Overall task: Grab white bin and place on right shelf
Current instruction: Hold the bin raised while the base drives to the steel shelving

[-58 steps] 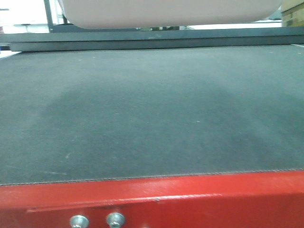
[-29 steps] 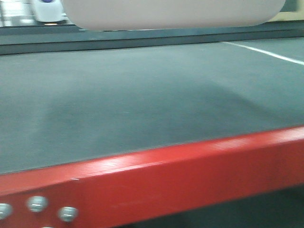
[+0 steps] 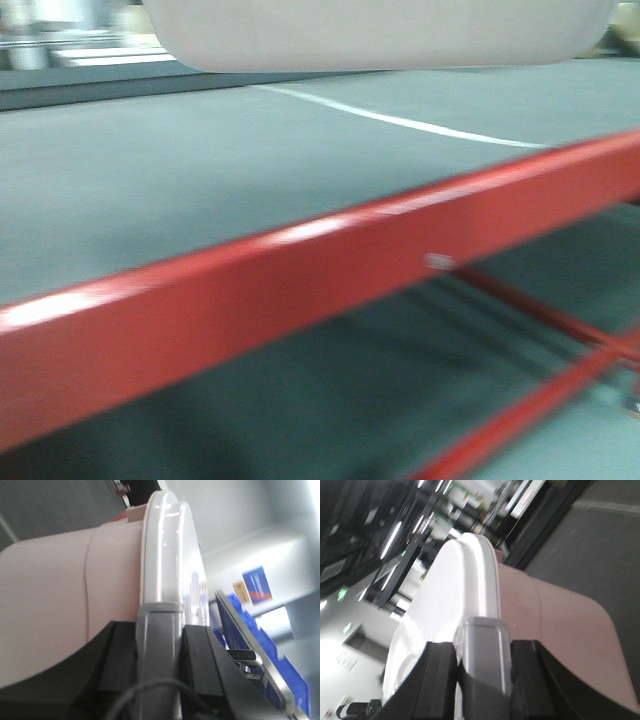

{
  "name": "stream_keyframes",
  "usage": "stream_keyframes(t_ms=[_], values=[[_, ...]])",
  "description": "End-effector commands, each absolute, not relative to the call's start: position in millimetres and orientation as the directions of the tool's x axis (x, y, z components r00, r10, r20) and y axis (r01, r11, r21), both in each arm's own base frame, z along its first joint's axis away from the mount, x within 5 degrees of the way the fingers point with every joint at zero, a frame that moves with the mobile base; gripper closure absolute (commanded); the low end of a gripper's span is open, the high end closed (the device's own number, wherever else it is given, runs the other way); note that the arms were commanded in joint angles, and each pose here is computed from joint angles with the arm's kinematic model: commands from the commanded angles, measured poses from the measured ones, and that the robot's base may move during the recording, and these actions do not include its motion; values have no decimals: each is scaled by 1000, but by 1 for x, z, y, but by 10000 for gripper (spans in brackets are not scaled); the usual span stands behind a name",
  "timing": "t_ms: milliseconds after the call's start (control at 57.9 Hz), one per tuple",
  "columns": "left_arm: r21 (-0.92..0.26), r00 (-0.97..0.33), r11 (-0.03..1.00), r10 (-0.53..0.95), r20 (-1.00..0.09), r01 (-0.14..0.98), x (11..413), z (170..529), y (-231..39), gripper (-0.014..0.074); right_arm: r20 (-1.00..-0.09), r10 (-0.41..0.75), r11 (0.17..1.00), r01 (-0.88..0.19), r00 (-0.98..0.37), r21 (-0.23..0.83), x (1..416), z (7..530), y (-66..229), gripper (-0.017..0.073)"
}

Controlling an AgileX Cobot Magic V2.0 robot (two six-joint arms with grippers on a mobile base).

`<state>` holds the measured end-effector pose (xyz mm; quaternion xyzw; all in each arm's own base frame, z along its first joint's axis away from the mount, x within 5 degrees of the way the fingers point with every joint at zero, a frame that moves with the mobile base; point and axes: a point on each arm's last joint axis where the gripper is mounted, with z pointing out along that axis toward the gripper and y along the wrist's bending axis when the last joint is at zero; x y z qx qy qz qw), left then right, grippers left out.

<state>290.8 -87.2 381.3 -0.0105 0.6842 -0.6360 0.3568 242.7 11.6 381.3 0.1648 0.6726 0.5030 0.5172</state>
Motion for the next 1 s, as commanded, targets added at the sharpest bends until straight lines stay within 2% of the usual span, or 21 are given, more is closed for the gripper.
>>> stream_keyframes(t_ms=[0, 984], values=[[-800, -775, -88, -330, -539, 593, 253, 420, -102, 720, -526, 734, 339, -440, -430, 832, 229, 407, 24, 500], [-800, -775, -88, -330, -539, 593, 253, 420, -102, 720, -526, 734, 339, -440, -430, 832, 229, 407, 24, 500]])
